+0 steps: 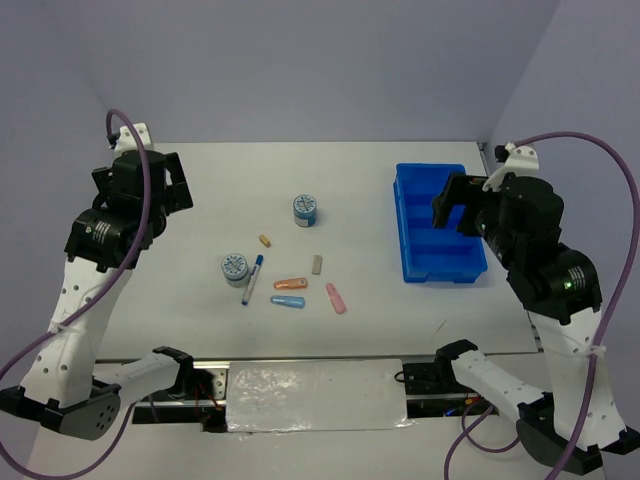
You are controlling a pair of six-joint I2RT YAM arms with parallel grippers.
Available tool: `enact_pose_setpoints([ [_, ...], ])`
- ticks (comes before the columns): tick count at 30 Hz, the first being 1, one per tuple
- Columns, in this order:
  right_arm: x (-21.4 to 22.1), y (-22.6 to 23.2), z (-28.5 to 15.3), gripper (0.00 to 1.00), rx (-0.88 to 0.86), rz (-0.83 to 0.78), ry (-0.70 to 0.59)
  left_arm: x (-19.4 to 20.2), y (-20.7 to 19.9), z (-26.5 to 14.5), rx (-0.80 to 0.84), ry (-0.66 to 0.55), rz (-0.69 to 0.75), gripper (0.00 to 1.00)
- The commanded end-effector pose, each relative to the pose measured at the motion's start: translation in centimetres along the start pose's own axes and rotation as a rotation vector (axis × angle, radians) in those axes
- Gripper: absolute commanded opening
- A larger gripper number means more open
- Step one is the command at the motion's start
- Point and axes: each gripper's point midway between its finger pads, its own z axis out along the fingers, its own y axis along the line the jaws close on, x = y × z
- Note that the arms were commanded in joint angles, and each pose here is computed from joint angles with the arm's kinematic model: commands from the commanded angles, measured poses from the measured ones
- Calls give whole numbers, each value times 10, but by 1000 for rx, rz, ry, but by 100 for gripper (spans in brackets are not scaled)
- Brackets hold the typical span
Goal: Sort the stationery into containers
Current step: Pick up the stationery from the center of the board.
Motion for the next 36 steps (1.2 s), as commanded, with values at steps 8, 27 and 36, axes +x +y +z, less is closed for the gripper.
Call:
enact_pose_setpoints([
  [8,7,77,31,100,-380,-8,66,8,6,-6,1,-18,-51,99],
  [27,127,275,299,100,-167,-269,328,57,1,-17,79,112,-91,99],
  [36,195,253,323,100,-118,-391,421,68,-2,-10,74,145,-42,99],
])
